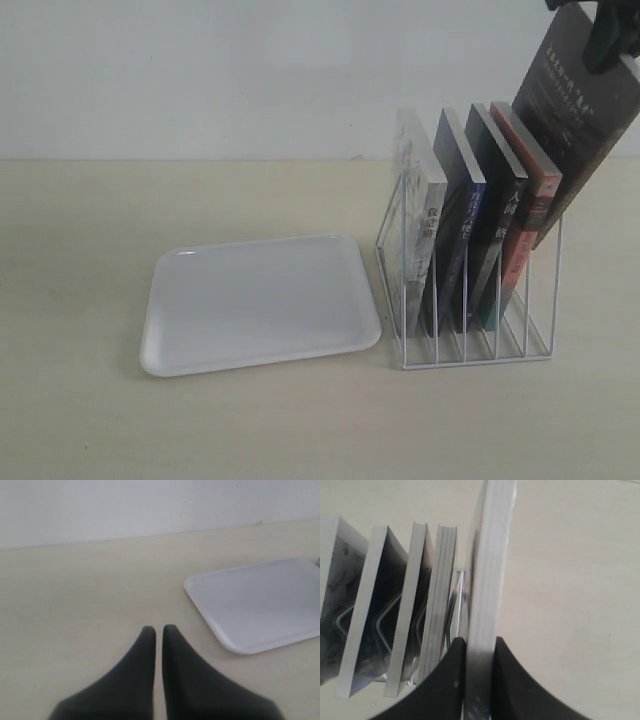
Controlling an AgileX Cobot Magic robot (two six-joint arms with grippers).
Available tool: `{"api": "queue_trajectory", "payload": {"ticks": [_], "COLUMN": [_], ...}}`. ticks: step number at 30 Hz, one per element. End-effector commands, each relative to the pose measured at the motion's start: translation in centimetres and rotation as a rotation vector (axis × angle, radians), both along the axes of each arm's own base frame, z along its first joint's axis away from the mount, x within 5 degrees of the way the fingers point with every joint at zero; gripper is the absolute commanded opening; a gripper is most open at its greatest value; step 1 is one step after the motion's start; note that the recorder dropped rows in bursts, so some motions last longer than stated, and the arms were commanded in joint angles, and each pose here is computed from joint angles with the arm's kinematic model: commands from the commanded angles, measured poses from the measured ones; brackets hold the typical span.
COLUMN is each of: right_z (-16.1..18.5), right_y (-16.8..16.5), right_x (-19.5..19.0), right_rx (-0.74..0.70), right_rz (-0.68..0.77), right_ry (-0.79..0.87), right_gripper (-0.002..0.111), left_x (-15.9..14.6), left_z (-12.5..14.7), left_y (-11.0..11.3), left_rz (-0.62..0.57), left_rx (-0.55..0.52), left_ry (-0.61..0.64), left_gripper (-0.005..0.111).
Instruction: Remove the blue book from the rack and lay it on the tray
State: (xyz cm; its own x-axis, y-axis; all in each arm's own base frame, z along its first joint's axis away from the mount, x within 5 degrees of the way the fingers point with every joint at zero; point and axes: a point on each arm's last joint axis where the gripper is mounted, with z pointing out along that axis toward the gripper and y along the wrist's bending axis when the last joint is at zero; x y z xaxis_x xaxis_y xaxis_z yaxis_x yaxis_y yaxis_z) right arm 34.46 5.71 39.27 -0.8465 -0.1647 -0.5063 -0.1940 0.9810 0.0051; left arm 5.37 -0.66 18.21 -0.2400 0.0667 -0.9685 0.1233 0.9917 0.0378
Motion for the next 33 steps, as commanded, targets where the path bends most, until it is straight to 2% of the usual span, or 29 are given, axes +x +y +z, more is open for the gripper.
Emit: {"api": "queue_trajectory", "payload": {"ticks": [1, 22, 33], "right_z": [1.6, 1.3, -4.9], "right_y": [-0.5, -0.5, -0.2], "right_x": [-0.8, -0.8, 0.8], "right_rx": [0.005, 0.007, -0.025], "right_rz": [-0.016, -0.019, -0.014], "right_ry": [-0.061, -0.05, 0.149], "right_gripper": [0.0, 0.0, 0.0], "left_x": [0.0, 0.0, 0.0], "left_z": [0.3, 0.3, 0.3], "left_y": [0.0, 0.0, 0.0], "left_rz": [0.002, 0.002, 0.002], "left_rx": [-0.008, -0.008, -0.008], "left_ry": [-0.021, -0.021, -0.021], "left_gripper": [0.005, 0.005, 0.005]}}
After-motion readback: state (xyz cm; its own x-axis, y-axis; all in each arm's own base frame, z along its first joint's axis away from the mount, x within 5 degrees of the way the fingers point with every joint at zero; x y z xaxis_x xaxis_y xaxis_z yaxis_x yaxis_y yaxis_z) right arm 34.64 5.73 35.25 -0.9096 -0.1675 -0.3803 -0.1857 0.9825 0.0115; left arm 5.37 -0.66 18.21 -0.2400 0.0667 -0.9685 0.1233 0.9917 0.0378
